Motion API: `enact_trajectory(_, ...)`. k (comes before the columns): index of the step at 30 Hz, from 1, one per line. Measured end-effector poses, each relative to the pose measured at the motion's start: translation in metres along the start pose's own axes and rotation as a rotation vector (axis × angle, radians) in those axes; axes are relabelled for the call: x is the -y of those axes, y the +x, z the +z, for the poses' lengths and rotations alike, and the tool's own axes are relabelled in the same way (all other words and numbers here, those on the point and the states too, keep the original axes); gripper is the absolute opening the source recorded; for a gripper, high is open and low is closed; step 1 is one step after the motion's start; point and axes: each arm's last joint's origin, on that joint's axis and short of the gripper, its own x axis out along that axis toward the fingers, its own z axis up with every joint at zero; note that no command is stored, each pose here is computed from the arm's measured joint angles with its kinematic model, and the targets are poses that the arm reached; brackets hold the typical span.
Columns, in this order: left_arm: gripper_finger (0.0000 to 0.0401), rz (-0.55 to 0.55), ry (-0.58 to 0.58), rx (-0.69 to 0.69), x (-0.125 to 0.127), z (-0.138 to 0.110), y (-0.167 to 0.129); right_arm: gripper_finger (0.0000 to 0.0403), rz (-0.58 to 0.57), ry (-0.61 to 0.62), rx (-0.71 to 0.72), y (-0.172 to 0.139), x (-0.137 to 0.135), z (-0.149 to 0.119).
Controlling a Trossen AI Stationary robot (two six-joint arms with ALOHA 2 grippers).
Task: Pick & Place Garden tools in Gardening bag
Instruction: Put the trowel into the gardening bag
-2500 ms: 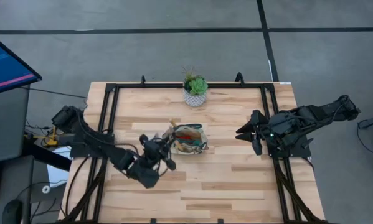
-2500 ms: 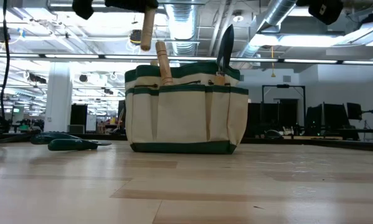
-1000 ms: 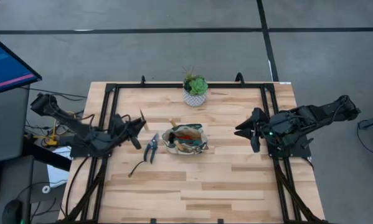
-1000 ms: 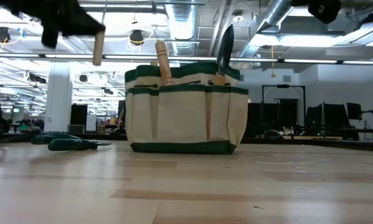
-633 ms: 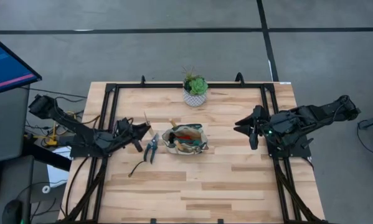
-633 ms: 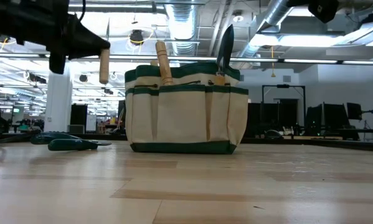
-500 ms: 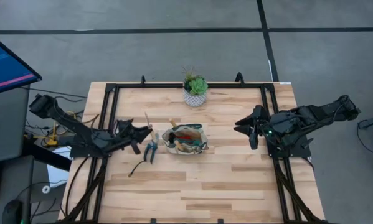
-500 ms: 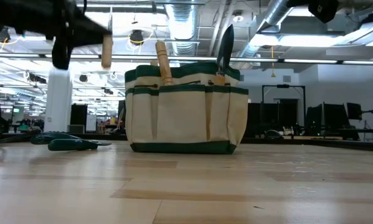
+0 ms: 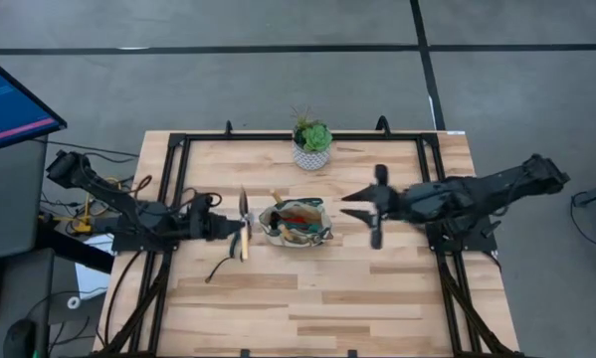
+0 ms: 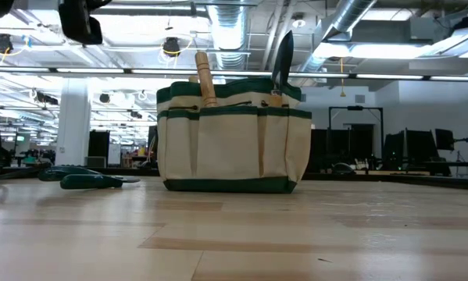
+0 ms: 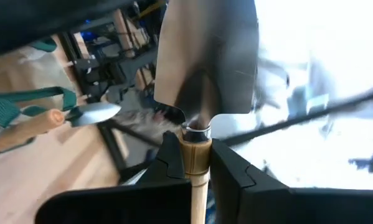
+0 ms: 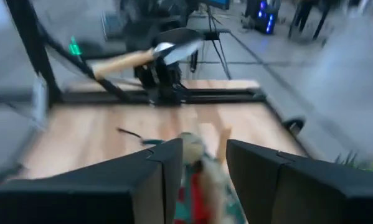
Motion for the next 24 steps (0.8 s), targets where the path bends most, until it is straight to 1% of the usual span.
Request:
enact_trajectory(4, 0.0006, -0.007, -0.136, 0.09, 0.005, 0.004, 0.001, 0.0119, -0.005, -0.299, -0.038, 0.035, -0.018, 0.013)
enact_trajectory(6, 0.0006, -0.03, -0.2, 0.101, 0.008, 0.005, 0.001, 0.0125, 0.0, -0.422, -0.055, 0.054, -0.028, 0.019)
enact_trajectory(8, 0.0006, -0.055, -0.266, 0.104, 0.011, 0.006, 0.001, 0.0137, 0.005, -0.538, -0.066, 0.07, -0.037, 0.025)
enact_trajectory(11, 0.0006, -0.066, -0.356, 0.097, 0.011, 0.006, 0.001, 0.0164, 0.009, -0.689, -0.074, 0.093, -0.051, 0.033)
enact_trajectory(12, 0.0006, -0.067, -0.381, 0.094, 0.011, 0.006, 0.001, 0.0174, -0.003, -0.722, -0.08, 0.101, -0.056, 0.035)
enact_trajectory(15, 0.0006, -0.071, -0.427, 0.081, 0.011, 0.006, 0.001, 0.0204, -0.09, -0.791, -0.101, 0.121, -0.065, 0.044)
enact_trajectory(16, 0.0006, -0.072, -0.442, 0.079, 0.011, 0.006, 0.001, 0.0211, -0.1, -0.824, -0.102, 0.127, -0.068, 0.047)
enact_trajectory(19, 0.0006, -0.074, -0.472, 0.078, 0.011, 0.006, 0.001, 0.0221, -0.095, -0.886, -0.082, 0.142, -0.076, 0.057)
enact_trajectory(24, 0.0006, -0.069, -0.5, 0.087, 0.01, 0.006, 0.003, 0.0214, -0.042, -0.92, -0.103, 0.165, -0.083, 0.057)
